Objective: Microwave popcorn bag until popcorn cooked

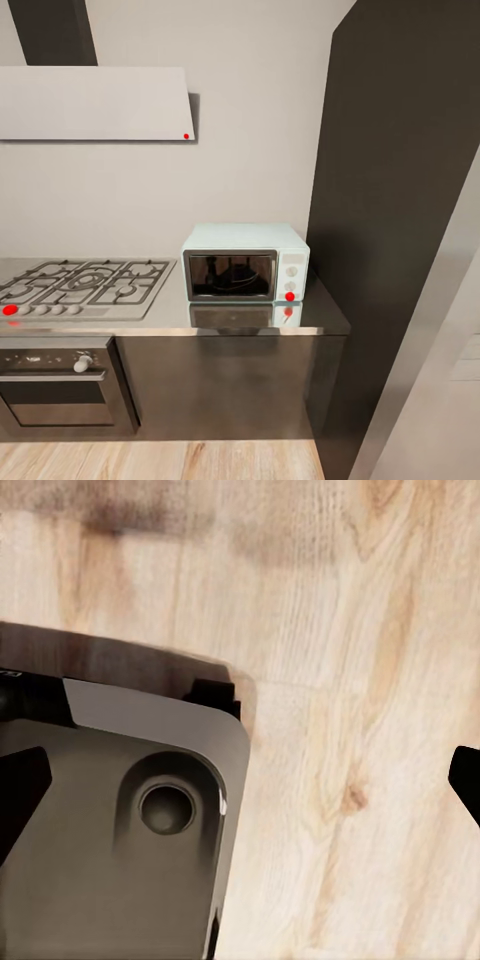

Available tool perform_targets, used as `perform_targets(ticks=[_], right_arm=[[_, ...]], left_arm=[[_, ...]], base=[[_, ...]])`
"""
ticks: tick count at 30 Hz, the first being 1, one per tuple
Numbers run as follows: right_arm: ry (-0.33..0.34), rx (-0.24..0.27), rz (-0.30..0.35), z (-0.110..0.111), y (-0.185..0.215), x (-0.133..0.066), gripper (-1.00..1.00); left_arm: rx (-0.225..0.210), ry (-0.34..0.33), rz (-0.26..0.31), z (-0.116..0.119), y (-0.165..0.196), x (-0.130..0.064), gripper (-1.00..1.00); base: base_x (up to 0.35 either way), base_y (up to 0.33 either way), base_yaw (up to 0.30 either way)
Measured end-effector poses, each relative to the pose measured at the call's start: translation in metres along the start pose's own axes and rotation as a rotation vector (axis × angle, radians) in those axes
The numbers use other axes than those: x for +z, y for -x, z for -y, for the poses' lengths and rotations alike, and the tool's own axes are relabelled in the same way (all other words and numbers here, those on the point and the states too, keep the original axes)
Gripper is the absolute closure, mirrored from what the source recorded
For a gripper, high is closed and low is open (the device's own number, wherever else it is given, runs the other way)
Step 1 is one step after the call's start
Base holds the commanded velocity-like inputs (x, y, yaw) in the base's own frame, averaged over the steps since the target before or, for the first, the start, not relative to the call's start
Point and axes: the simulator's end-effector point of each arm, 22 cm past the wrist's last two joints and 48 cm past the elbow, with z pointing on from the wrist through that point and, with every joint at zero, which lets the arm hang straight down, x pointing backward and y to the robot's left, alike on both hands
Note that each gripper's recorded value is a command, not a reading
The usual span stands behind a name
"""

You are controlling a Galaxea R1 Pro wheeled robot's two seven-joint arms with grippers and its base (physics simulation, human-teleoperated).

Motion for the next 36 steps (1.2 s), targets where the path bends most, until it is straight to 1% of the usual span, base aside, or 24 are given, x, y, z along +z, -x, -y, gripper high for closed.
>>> perform_targets(ticks=[8,15,19,22,23,24,25,26,27,28,29,30,31,32,34,36], right_arm=[[0.004,0.0,0.0,-0.002,0.0,0.0,-1.0],[-0.003,-0.011,-0.003,0.003,0.0,0.0,-1.0],[0.016,-0.017,0.009,-0.01,0.006,0.001,-1.0],[0.028,-0.018,0.048,-0.018,0.027,0.001,-1.0],[0.033,-0.021,0.08,-0.023,0.044,0.0,-1.0],[0.037,-0.026,0.134,-0.031,0.074,-0.002,-1.0],[0.031,-0.03,0.175,-0.033,0.1,-0.006,-1.0],[0.012,-0.031,0.217,-0.029,0.134,-0.015,-1.0],[0.002,-0.031,0.246,-0.028,0.155,-0.022,-1.0],[-0.009,-0.027,0.286,-0.028,0.188,-0.035,-1.0],[-0.02,-0.024,0.311,-0.027,0.211,-0.047,-1.0],[-0.022,-0.025,0.318,-0.027,0.217,-0.051,-1.0],[-0.018,-0.041,0.343,-0.032,0.237,-0.063,-1.0],[-0.007,-0.073,0.389,-0.037,0.264,-0.08,-1.0],[-0.008,-0.104,0.447,-0.041,0.296,-0.105,-1.0],[-0.035,-0.102,0.524,-0.032,0.336,-0.148,-1.0]], left_arm=[[0.0,0.0,0.0,0.0,0.0,0.0,-1.0],[0.001,-0.001,0.001,0.001,0.0,0.0,-1.0],[0.0,-0.001,0.001,0.001,0.0,0.0,-1.0],[0.0,0.0,0.001,0.0,0.0,0.0,-1.0],[0.0,0.0,0.001,0.0,0.0,0.0,-1.0],[0.0,0.0,0.001,0.0,0.0,0.0,-1.0],[0.0,0.0,0.001,0.0,0.0,0.0,-1.0],[0.0,0.0,0.002,0.0,0.0,0.0,-1.0],[0.0,0.0,0.002,0.0,0.0,0.0,-1.0],[0.0,0.0,0.001,0.001,0.0,0.0,-1.0],[0.0,0.0,0.001,0.0,0.0,0.0,-1.0],[0.0,0.0,0.001,0.0,0.0,0.0,-1.0],[0.0,0.0,0.001,0.0,0.0,0.0,-1.0],[0.0,0.0,0.001,0.0,0.0,0.0,-1.0],[0.0,0.001,0.001,0.0,0.0,0.0,-1.0],[0.0,0.001,0.001,0.0,0.0,0.0,-1.0]], base=[[0.0,0.0,0.0],[0.0,0.0,0.0],[0.0,0.0,0.0],[0.0,0.0,0.0],[0.0,0.0,0.0],[0.0,0.0,0.0],[0.0,0.0,0.0],[0.0,0.0,0.0],[0.0,0.0,0.0],[0.0,0.0,0.0],[0.0,0.0,0.0],[0.0,0.0,0.0],[0.0,0.0,0.0],[0.0,0.0,0.0],[0.0,0.0,0.0],[0.0,0.0,0.0]])
